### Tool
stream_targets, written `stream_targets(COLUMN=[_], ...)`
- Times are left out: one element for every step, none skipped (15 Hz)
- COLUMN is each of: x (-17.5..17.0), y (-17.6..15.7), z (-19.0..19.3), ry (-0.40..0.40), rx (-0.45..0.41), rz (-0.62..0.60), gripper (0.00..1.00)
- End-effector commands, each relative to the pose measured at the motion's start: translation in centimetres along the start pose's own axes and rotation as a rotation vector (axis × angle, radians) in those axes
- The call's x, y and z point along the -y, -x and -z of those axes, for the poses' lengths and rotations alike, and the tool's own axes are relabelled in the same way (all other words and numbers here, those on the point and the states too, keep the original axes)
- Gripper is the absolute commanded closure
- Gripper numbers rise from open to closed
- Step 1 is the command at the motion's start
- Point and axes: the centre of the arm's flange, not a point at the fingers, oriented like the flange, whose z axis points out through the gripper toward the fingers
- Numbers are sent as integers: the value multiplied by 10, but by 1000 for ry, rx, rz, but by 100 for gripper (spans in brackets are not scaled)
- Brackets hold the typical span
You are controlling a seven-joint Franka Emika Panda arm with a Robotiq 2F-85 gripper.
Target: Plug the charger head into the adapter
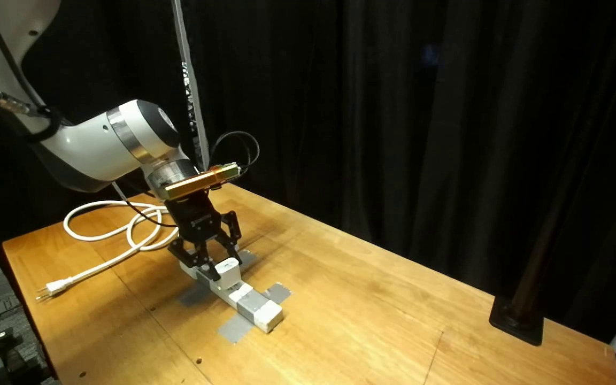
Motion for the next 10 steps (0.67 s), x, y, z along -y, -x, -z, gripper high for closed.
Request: stream_targets(x=[-22,-23,-24,-25,-26,-27,-32,-36,-40,-41], y=[-19,-20,-21,-22,-23,-24,-26,-28,-30,-31], z=[-2,-2,-1,-1,0,1,4,6,7,8], ry=[26,26,27,27,27,29,38,45,51,48], rx=[-29,-26,-24,-23,-22,-21,-29,-33,-35,-30], rz=[8,9,11,13,15,15,13,11,9,12], gripper=[77,77,77,77,77,77,77,77,77,77])
